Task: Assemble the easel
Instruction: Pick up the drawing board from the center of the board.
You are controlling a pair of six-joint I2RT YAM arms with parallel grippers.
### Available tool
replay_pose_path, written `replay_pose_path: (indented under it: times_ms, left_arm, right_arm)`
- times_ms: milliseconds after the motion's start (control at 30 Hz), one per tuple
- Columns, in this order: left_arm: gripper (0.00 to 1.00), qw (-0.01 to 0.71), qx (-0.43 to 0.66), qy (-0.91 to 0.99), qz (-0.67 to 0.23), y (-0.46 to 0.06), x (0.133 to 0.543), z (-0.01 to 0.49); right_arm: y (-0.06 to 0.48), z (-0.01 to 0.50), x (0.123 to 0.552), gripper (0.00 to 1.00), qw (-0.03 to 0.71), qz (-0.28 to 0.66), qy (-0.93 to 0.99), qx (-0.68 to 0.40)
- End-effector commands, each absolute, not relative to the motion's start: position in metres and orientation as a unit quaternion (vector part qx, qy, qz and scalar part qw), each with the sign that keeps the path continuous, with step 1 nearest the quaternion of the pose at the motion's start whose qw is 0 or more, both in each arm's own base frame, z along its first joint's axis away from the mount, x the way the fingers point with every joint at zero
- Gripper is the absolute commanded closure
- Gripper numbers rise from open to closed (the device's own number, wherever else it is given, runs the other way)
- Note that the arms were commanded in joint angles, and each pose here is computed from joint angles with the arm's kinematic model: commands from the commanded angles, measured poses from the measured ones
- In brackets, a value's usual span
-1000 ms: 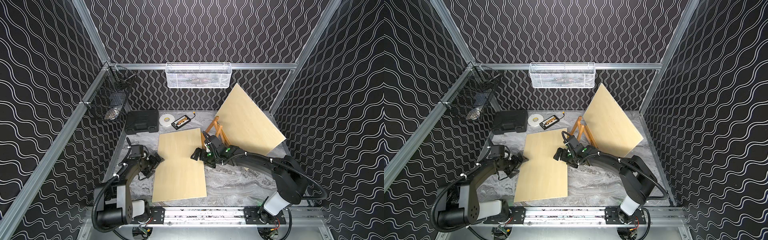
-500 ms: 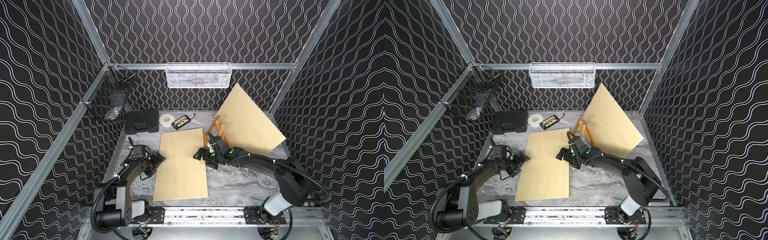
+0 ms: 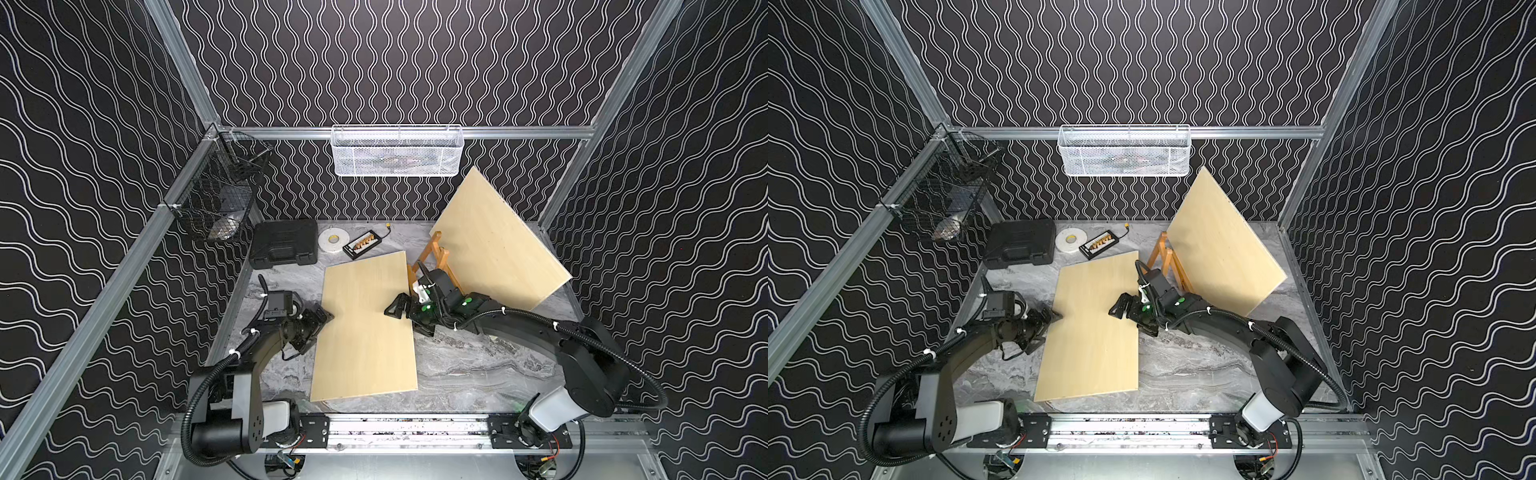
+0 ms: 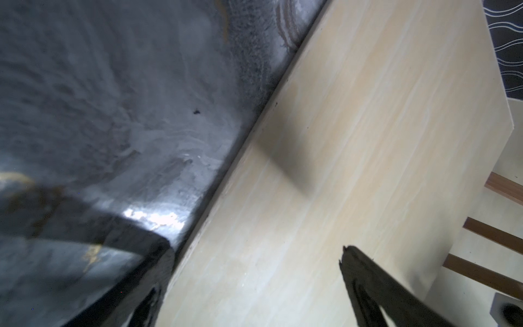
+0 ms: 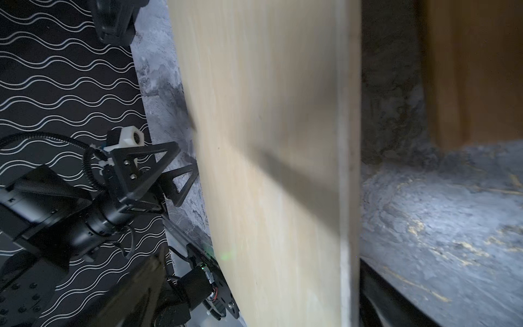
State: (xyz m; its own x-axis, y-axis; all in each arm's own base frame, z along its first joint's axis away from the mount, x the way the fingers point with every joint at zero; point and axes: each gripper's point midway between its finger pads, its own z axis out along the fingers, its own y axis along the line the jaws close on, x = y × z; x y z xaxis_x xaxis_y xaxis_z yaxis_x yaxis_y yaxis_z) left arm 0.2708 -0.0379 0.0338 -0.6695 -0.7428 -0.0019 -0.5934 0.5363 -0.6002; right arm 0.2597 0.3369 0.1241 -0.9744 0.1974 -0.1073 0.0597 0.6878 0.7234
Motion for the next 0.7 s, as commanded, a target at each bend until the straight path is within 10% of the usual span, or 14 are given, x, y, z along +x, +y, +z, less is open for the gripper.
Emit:
replay_pose_path:
  times_ms: [0,333,667]
  left_arm:
    - [0.02,0.034,-0.416,0.859,-0.296,-0.056,0.234,0.019]
    - [0.01,0.038,-0.413,0.860,-0.297,-0.056,0.236,0.019]
    - [0.01,0.043,-0.408,0.861,-0.302,-0.057,0.238,0.018]
  right_arm:
    - [0.360,0.159,0.261,0.00,0.099,0.455,0.884,0.034]
    - [0.365,0.187,0.259,0.02,0.114,0.470,0.875,-0.006]
    - [0.367,0.197,0.273,0.31,0.135,0.420,0.897,-0.034]
